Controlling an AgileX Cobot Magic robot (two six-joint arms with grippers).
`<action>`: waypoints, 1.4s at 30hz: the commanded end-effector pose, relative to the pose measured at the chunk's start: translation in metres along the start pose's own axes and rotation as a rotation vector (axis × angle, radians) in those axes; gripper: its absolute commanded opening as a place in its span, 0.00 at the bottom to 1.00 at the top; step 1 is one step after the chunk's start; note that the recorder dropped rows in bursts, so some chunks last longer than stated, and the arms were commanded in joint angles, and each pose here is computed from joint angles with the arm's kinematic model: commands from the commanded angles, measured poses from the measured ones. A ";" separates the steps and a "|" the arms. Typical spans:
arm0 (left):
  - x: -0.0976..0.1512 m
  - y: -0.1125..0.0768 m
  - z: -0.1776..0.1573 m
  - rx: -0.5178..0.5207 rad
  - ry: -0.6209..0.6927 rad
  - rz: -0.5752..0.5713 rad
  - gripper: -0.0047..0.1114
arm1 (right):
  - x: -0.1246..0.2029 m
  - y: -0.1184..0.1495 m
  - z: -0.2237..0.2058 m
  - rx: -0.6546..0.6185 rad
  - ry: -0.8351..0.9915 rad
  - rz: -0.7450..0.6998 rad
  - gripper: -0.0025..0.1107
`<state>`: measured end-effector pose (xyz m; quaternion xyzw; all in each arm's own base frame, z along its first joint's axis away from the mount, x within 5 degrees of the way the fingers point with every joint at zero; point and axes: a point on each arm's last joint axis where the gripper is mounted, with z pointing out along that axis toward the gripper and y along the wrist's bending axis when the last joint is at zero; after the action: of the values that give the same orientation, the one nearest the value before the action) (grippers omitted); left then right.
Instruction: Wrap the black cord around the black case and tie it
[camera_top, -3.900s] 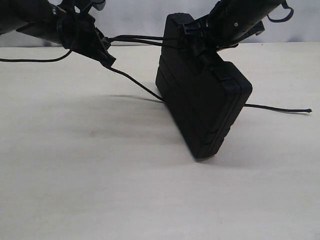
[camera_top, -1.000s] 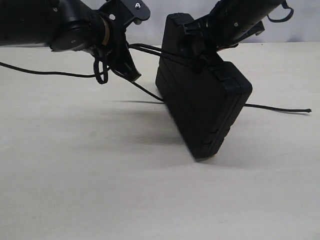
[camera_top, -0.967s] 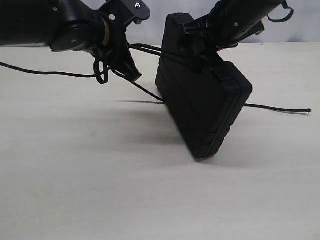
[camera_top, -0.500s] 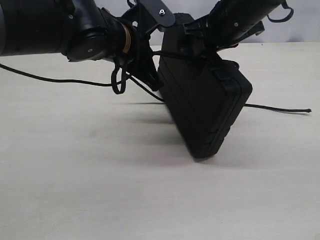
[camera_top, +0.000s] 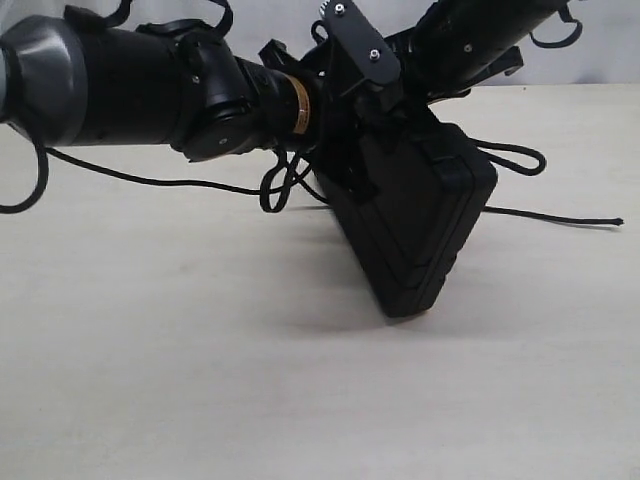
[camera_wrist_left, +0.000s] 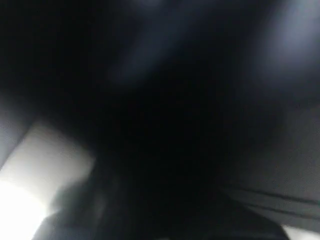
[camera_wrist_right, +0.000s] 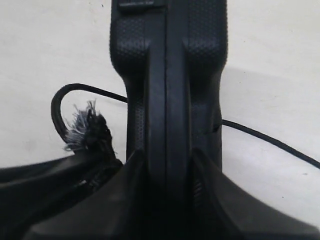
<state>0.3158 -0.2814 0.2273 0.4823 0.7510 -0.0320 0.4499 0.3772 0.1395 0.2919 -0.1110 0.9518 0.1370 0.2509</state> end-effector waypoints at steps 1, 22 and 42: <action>-0.010 -0.017 -0.003 0.034 -0.041 0.024 0.04 | -0.005 0.003 -0.003 -0.029 -0.057 0.030 0.06; 0.004 -0.015 -0.005 0.030 0.127 0.152 0.30 | -0.005 0.003 -0.003 -0.029 -0.057 0.030 0.06; -0.013 -0.012 -0.014 0.026 -0.021 0.101 0.04 | -0.005 0.003 -0.003 -0.029 -0.057 0.030 0.06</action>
<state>0.2997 -0.2895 0.2344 0.5299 0.7251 -0.0151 0.4395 0.3788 0.1396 0.2917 -0.1038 0.9501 0.1433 0.2570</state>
